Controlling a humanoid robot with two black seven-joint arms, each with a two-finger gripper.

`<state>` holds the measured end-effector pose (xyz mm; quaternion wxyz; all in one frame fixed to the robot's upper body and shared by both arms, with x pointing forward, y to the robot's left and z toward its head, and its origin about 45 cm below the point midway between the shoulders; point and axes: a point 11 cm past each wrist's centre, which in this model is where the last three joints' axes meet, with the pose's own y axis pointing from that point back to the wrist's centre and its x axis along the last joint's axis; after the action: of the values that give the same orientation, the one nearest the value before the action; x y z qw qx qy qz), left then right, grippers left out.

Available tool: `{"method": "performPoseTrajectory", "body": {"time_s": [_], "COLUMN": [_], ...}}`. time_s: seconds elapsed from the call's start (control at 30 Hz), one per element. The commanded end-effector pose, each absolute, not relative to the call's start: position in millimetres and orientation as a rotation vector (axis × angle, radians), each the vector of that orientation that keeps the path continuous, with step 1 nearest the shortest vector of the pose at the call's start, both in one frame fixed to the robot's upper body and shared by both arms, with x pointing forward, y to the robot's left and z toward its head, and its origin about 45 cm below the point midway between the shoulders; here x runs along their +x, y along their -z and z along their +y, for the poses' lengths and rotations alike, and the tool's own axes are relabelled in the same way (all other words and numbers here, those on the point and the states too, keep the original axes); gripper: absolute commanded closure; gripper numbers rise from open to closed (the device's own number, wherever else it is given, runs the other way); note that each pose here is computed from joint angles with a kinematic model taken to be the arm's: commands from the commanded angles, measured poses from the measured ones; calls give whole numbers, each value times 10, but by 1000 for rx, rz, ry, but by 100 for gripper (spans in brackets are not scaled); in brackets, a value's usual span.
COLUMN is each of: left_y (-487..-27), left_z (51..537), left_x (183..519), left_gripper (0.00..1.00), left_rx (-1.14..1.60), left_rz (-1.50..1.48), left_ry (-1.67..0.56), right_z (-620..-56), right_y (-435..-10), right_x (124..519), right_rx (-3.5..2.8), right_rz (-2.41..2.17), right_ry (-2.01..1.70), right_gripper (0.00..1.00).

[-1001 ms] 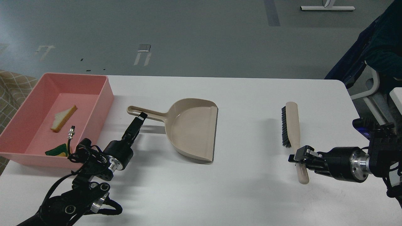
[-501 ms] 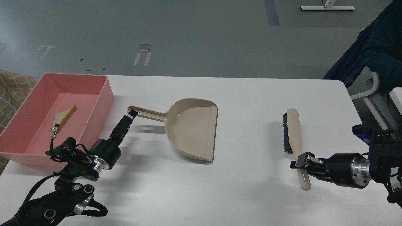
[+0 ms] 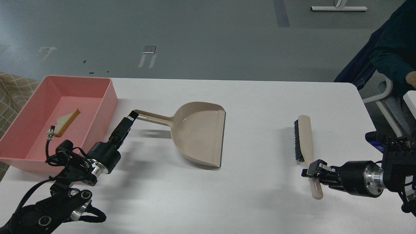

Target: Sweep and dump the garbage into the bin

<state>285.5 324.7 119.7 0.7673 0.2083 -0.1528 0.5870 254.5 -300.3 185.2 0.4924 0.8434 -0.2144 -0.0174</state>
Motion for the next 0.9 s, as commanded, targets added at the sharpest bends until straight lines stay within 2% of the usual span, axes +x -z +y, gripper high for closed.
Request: {"method": "performPoseTrajectory", "body": {"time_s": [0.0,0.2,0.4,0.43,0.67,0.73,0.77,0.8,0.87], "left_y": [-1265,-1359,-1386,-1386,-1390,-1387,-1393,-1395,-1399], "left_z": [3316,3420,3463,3466,3461,3465,3460,3459,3458], "left_x": [2862,2899,2905,2904,2904,2904,2910,2910,2915], "left_gripper": [3,3,3,3,3,3,3,3,3], "left_rx": [458,458,463,462,459,461,460,458,457], "left_rz": [-357,-378,-385,-387,-388,-388,-388,-389,-391], "left_ry": [-1267,-1276,-1272,-1272,-1271,-1271,-1271,-1271,-1271], "right_z": [-3015,-3023,-3035,-3054,-3059,-3061,-3066,-3078,-3092], "right_y": [-1851,-1847,-1853,-1853,-1859,-1854,-1853,-1853,-1855], "right_x": [2540,2534,2537,2535,2538,2534,2531,2527,2527], "right_rx": [2043,2040,2037,2033,2032,2030,2030,2027,2022], "right_rz": [-520,-521,-525,-529,-532,-531,-531,-532,-533], "right_ry": [46,49,50,51,51,53,54,55,54], "right_gripper": [43,32,15,9,3,6,14,32,52]}}
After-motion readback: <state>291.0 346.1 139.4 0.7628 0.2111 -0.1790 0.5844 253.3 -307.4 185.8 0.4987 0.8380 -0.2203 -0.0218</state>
